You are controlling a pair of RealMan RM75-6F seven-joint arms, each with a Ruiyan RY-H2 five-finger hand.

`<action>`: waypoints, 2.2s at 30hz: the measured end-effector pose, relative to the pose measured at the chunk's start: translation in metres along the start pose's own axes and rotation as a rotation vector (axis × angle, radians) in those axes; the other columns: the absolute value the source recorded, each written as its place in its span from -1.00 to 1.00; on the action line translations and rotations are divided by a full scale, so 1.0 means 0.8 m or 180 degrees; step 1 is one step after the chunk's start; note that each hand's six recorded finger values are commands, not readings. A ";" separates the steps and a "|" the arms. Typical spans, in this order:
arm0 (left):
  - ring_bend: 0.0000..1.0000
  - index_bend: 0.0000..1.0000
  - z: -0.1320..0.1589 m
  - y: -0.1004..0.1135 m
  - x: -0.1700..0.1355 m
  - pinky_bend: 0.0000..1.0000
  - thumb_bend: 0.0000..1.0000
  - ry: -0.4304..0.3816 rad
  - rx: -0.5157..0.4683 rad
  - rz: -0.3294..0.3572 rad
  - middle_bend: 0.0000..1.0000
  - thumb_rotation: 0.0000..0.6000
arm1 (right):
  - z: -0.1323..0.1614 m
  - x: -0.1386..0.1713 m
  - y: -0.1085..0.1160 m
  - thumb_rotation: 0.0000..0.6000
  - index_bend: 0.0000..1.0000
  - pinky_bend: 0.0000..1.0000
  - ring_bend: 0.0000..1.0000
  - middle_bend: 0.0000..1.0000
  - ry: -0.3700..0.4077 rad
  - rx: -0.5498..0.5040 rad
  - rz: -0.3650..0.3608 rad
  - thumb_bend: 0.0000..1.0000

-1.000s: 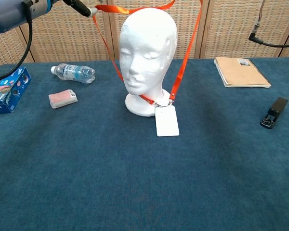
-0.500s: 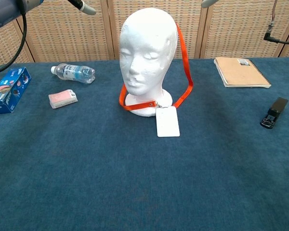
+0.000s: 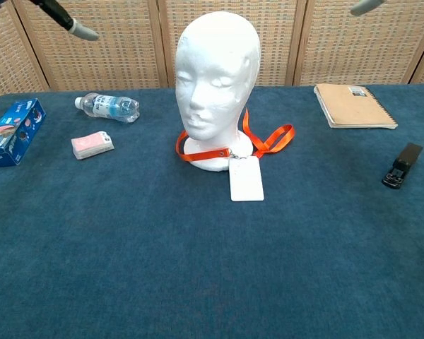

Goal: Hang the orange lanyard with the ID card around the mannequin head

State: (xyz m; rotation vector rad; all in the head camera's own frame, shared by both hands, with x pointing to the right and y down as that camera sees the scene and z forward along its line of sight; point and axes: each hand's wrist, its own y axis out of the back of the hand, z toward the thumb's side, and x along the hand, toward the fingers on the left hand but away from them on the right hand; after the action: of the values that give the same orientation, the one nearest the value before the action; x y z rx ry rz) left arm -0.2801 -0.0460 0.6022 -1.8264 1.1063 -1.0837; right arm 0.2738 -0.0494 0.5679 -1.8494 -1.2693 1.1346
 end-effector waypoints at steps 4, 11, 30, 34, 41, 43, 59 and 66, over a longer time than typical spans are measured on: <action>0.59 -1.00 -0.009 0.002 -0.041 0.44 -0.96 -0.0163 0.0184 -0.0014 0.80 1.00 | -0.022 0.043 0.003 1.00 -0.68 -1.00 -1.00 -1.00 0.0081 0.0209 0.0022 -1.00; 0.92 -0.91 -0.010 -0.024 -0.119 0.99 0.11 -0.0392 0.0199 -0.0419 1.00 1.00 | -0.070 0.131 0.001 1.00 -0.69 -1.00 -1.00 -1.00 0.0120 0.0393 0.0000 -1.00; 0.96 -0.82 0.061 -0.156 -0.192 1.00 0.43 -0.0903 0.0300 -0.1434 1.00 1.00 | -0.154 0.310 -0.028 1.00 -0.82 -1.00 -1.00 -1.00 -0.0191 0.0809 0.0036 -1.00; 0.96 -0.82 0.082 -0.174 -0.185 1.00 0.43 -0.0965 0.0274 -0.1537 1.00 1.00 | -0.157 0.319 -0.035 1.00 -0.82 -1.00 -1.00 -1.00 -0.0233 0.0853 0.0072 -1.00; 0.96 -0.81 0.112 -0.214 -0.164 1.00 0.42 -0.0980 0.0311 -0.1759 1.00 1.00 | -0.166 0.320 -0.033 1.00 -0.82 -1.00 -1.00 -1.00 -0.0328 0.0944 0.0060 -1.00; 0.96 -0.81 0.118 -0.227 -0.155 1.00 0.42 -0.0931 0.0321 -0.1814 1.00 1.00 | -0.166 0.320 -0.031 1.00 -0.82 -1.00 -1.00 -1.00 -0.0339 0.0975 0.0046 -1.00; 0.96 -0.81 0.169 -0.299 -0.099 1.00 0.42 -0.0716 0.0178 -0.2129 1.00 1.00 | -0.178 0.322 -0.032 1.00 -0.77 -1.00 -1.00 -1.00 -0.0466 0.0983 0.0053 -1.00; 0.96 -0.77 0.183 -0.311 -0.095 1.00 0.42 -0.0738 0.0116 -0.2212 1.00 1.00 | -0.177 0.320 -0.032 1.00 -0.76 -1.00 -1.00 -1.00 -0.0457 0.0990 0.0050 -1.00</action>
State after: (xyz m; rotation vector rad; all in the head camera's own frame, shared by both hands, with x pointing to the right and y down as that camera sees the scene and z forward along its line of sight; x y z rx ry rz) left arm -0.0917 0.1375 0.7444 -2.3047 0.3019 -1.2046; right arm 0.4340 0.1971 0.5741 -1.5737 -1.0835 1.4073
